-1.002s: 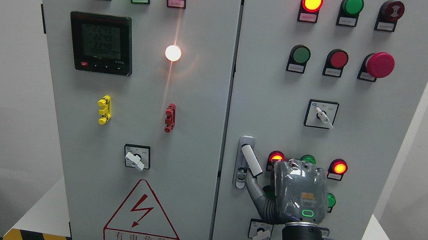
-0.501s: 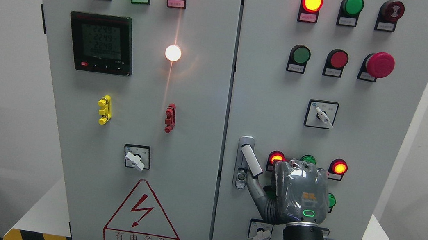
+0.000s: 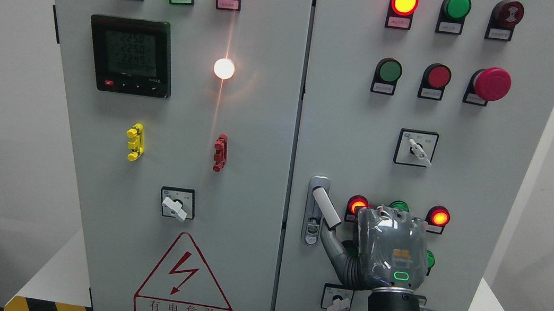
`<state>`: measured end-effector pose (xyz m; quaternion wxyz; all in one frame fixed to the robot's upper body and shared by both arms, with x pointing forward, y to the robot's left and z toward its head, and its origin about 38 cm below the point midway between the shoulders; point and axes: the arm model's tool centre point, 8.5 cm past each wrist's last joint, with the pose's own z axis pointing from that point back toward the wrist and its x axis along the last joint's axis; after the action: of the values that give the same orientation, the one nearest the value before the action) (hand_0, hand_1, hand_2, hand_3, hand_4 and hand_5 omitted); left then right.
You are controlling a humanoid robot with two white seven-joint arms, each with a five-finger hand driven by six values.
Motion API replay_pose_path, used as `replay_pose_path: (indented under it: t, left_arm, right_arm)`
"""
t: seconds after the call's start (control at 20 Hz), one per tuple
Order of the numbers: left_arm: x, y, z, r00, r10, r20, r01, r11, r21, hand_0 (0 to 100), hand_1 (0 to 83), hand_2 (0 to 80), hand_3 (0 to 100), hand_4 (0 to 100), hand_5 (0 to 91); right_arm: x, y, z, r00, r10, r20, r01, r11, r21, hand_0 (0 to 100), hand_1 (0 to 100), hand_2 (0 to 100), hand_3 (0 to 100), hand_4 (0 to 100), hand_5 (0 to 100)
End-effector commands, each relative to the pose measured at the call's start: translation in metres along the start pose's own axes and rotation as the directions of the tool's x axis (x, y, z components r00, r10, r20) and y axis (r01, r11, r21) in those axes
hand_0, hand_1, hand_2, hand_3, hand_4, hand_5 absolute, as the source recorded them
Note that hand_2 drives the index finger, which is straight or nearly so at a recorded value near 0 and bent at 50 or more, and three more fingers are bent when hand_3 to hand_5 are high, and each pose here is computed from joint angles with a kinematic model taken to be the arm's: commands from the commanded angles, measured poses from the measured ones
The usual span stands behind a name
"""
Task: Release door handle
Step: 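Rotate the latch handle with the right hand to horizontal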
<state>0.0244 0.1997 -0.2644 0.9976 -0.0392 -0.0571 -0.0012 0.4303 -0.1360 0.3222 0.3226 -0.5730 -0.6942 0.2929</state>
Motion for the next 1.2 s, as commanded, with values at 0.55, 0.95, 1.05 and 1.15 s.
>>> replay_pose_path:
  t: [0.55,0.95,1.05,1.15]
  left_arm:
    - [-0.0116,-0.0001,0.0010,1.000,0.003,-0.018,-0.003,1.000,-0.001,12,55.6,0.0,0,0,0.0]
    - [-0.0121,-0.0001,0.0011,1.000,0.003,-0.019,-0.003,1.000,-0.001,12,55.6,0.0,0,0,0.0]
    - [-0.0121,-0.0001,0.0011,1.000,0.003,-0.019,-0.003,1.000,-0.001,12,55.6,0.0,0,0,0.0]
    - [-0.0121,-0.0001,0.0011,1.000,0.003,-0.019,-0.003,1.000,-0.001,12,55.6,0.0,0,0,0.0]
  right_arm:
    - [-0.0013,-0.0046,-0.0002,1.000,-0.005,-0.004,0.004,1.000,-0.016,49,25,93,100,94,95]
    - [-0.0056,-0.0059,-0.0012,1.000,-0.004,-0.016,0.004,1.000,-0.020,49,25,93,100,94,96]
    - [-0.0070,-0.0060,-0.0013,1.000,-0.002,-0.018,0.001,1.000,-0.020,49,25,93,100,94,96]
    - [-0.0069,-0.0064,-0.0018,1.000,-0.003,-0.018,0.003,1.000,-0.022,49,25,93,100,94,96]
